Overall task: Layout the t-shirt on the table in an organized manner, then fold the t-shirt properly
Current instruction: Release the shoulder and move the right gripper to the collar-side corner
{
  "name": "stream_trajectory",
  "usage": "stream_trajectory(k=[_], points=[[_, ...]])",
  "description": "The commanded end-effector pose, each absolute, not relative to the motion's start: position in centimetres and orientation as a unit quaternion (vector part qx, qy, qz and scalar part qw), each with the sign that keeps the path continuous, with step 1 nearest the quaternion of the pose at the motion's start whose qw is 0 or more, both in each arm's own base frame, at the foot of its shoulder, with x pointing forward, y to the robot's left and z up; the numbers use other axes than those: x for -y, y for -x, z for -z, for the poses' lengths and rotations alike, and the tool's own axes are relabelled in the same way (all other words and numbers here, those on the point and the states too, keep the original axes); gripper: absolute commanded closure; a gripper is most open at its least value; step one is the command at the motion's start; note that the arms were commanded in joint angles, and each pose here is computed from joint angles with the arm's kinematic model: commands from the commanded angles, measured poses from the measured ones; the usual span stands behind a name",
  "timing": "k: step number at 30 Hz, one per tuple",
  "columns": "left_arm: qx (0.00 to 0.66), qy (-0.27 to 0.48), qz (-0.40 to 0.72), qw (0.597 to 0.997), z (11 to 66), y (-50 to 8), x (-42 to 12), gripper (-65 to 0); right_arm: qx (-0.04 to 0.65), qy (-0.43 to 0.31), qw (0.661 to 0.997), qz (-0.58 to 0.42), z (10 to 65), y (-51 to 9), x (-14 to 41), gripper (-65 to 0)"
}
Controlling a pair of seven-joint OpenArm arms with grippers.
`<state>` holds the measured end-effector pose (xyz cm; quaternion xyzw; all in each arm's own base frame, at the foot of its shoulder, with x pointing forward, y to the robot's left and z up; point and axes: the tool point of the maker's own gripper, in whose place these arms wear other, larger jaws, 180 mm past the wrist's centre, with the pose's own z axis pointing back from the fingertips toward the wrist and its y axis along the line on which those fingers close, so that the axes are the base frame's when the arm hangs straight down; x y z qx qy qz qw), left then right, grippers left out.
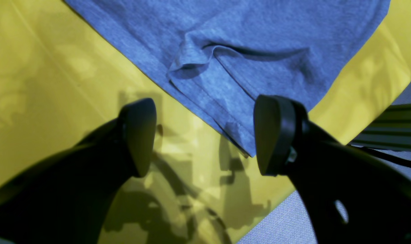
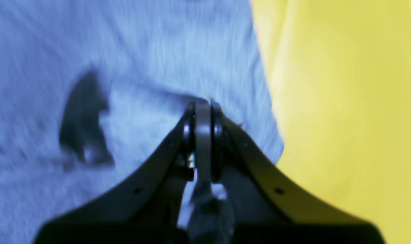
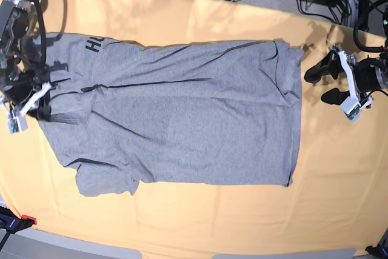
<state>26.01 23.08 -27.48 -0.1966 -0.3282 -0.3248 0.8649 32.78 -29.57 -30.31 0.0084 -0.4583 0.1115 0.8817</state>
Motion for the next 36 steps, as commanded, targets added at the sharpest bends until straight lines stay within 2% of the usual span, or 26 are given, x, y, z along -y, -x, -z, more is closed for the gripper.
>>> stream_trajectory(k=[1,7,15,19,21,27,31,36], points=[[0.346,0.191,0.333,0.856,26.0,-26.6,-23.2,-45.3,0.485,-0.003,0.867,-0.115,28.4,-33.7,29.9,0.0],[0.347,0.194,0.332,0.855,26.0,-26.6,-23.1,-45.3,0.505,-0.021,0.855,-0.116,28.1,-34.7,28.4,0.0],[0.347,0.196,0.332,0.855,26.0,-26.6,-23.1,-45.3,0.485,-0.069,0.864,-0.119,31.2,-36.3,26.2,-0.3],[0.348,0.196,0.332,0.855,26.0,-26.6,-23.1,-45.3,0.487,-0.079,0.864,-0.104,31.1,-38.3,26.1,-17.7],[0.348,0.196,0.332,0.855,26.0,-26.6,-23.1,-45.3,0.496,-0.079,0.86,-0.094,30.3,-39.5,26.4,-21.8],[0.347,0.195,0.332,0.855,26.0,-26.6,-23.1,-45.3,0.52,-0.076,0.846,-0.087,27.9,-41.7,26.7,-21.9],[0.348,0.196,0.332,0.855,26.0,-26.6,-23.1,-45.3,0.513,-0.093,0.843,-0.135,26.9,-41.6,25.9,-22.1],[0.337,0.19,0.334,0.859,26.3,-26.4,-23.3,-45.3,0.466,-0.143,0.867,-0.102,26.5,-39.6,27.5,-23.0]])
